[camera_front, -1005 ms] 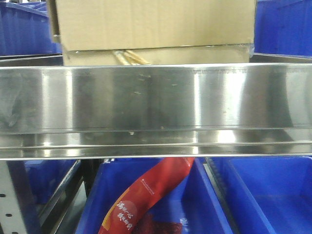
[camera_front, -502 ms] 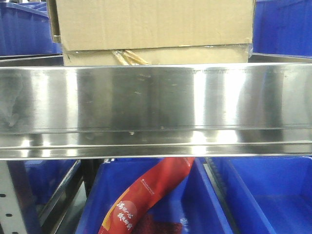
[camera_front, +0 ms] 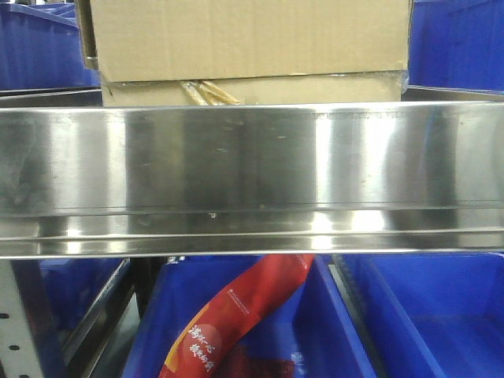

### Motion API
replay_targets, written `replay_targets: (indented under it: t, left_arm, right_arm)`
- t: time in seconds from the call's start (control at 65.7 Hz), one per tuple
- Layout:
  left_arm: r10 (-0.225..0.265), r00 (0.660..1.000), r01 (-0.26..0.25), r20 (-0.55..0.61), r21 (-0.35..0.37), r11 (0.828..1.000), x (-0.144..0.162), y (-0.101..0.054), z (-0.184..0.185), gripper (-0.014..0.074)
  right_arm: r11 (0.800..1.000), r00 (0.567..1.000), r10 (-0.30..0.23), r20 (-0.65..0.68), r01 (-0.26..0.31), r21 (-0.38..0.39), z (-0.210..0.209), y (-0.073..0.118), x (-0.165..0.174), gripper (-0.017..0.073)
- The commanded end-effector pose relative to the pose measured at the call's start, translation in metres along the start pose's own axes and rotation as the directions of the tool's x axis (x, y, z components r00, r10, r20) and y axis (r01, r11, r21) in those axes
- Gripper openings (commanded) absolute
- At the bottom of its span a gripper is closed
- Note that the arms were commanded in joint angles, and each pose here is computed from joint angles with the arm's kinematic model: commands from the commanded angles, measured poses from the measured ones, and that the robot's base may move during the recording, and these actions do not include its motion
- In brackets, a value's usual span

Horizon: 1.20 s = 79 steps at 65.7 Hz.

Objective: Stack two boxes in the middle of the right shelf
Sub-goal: 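Open both grippers and pull them back from the boxes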

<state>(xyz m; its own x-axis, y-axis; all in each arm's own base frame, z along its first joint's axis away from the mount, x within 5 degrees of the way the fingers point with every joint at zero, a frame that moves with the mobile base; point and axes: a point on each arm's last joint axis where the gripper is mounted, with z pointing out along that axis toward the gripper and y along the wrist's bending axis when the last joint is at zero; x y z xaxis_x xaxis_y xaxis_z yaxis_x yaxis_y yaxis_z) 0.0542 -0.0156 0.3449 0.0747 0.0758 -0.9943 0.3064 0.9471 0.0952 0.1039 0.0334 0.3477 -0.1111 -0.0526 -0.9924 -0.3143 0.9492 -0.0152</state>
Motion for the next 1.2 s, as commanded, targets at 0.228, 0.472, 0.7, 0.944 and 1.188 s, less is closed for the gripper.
replay_targets:
  t: [0.228,0.472,0.7,0.944,1.188]
  left_arm:
    - [-0.029,1.000,0.028,0.008,0.003,1.000,0.002,-0.001,-0.002,-0.0111]
    - [-0.041,0.999,0.043,0.018,-0.183,0.982,0.035,0.004,-0.008,-0.0111]
    - [-0.026,0.999,0.035,0.032,-0.308,0.951,0.095,0.004,-0.014,-0.0111]
    - [-0.024,0.999,0.034,0.035,-0.316,0.948,0.131,0.003,-0.009,-0.0111]
    - [-0.029,0.999,0.033,0.015,-0.329,0.944,0.133,0.004,-0.010,-0.0111]
  right_arm:
    - [1.000,0.999,-0.015,0.032,0.015,0.012,-0.001,-0.001,-0.002,-0.0162]
    - [1.000,0.999,-0.015,0.032,0.015,0.012,-0.001,-0.001,-0.002,-0.0162]
    - [1.000,0.999,-0.015,0.032,0.015,0.012,-0.001,-0.001,-0.002,-0.0162]
    - [1.000,0.999,-0.015,0.032,0.015,0.012,-0.001,-0.001,-0.002,-0.0162]
    - [1.000,0.999,-0.015,0.034,0.015,0.012,-0.001,-0.001,-0.002,-0.0162]
